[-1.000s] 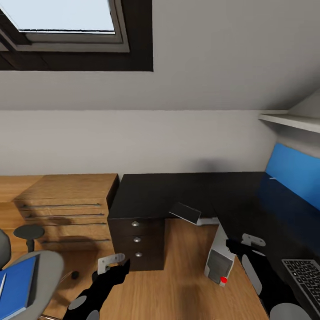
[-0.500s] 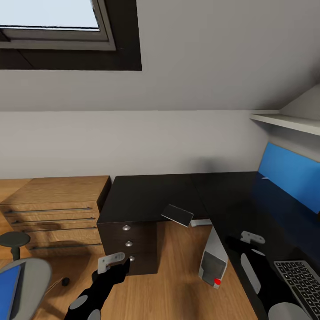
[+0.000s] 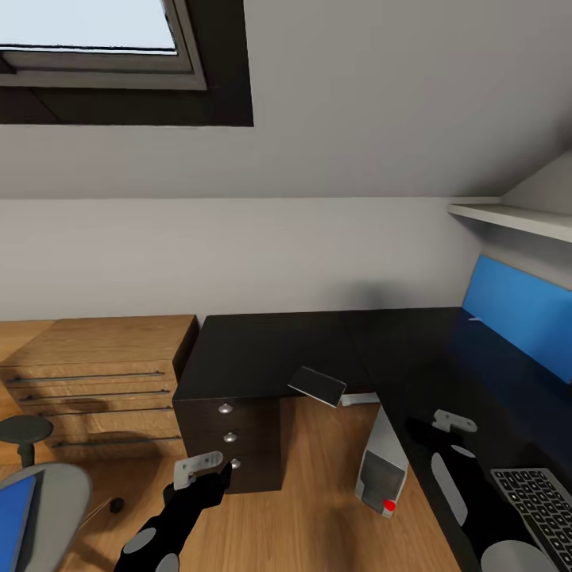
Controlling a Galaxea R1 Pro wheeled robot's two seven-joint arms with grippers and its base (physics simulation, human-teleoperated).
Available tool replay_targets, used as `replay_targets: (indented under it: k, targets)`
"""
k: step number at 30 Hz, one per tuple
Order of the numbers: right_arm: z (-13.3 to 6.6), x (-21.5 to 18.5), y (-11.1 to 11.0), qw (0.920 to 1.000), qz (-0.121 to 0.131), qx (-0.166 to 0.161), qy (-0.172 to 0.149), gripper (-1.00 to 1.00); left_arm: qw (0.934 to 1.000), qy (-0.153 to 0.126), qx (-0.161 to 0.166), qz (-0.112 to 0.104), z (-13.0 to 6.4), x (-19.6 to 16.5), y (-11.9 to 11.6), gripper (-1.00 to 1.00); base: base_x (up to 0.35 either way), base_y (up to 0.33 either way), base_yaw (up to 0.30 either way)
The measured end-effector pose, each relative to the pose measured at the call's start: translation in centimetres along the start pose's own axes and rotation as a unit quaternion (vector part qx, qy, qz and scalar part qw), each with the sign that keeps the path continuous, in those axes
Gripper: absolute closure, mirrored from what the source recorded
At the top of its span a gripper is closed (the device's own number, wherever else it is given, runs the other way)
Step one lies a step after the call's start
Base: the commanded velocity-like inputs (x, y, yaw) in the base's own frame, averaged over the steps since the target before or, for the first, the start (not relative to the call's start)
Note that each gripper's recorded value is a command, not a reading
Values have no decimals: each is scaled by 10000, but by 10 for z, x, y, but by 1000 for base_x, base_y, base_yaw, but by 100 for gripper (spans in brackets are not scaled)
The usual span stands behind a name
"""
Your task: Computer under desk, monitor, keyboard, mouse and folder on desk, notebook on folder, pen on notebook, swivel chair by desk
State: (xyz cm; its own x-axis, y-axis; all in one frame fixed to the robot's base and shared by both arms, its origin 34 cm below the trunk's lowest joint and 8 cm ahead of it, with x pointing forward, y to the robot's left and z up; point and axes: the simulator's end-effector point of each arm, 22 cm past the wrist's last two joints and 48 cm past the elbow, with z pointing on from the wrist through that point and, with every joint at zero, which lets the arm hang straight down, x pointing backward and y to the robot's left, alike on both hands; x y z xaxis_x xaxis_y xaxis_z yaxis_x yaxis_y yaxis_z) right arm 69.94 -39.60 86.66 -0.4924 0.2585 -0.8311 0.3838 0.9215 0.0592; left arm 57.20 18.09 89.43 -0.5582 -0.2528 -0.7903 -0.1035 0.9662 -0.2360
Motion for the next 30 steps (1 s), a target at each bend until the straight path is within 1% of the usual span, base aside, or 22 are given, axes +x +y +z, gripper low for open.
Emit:
replay_targets:
  k: [8, 13, 19, 30]
  targets:
    - [0, 0, -1, 10000, 9, 7, 6, 100, 10000, 5, 11, 3, 0, 0, -1, -100, 311, -18, 0]
    - [1, 0, -1, 10000, 9, 9, 5, 100, 10000, 8, 13, 4, 1, 0, -1, -100, 97, -23, -33]
    - [0, -1, -3, 10000, 27, 25, -2, 100, 10000, -1, 17, 4, 0, 0, -1, -100, 13, -3, -201]
    - [0, -1, -6, 10000, 54, 48, 3, 100, 10000, -34, 27, 5, -1, -3, -2, -100, 1, 0, -254]
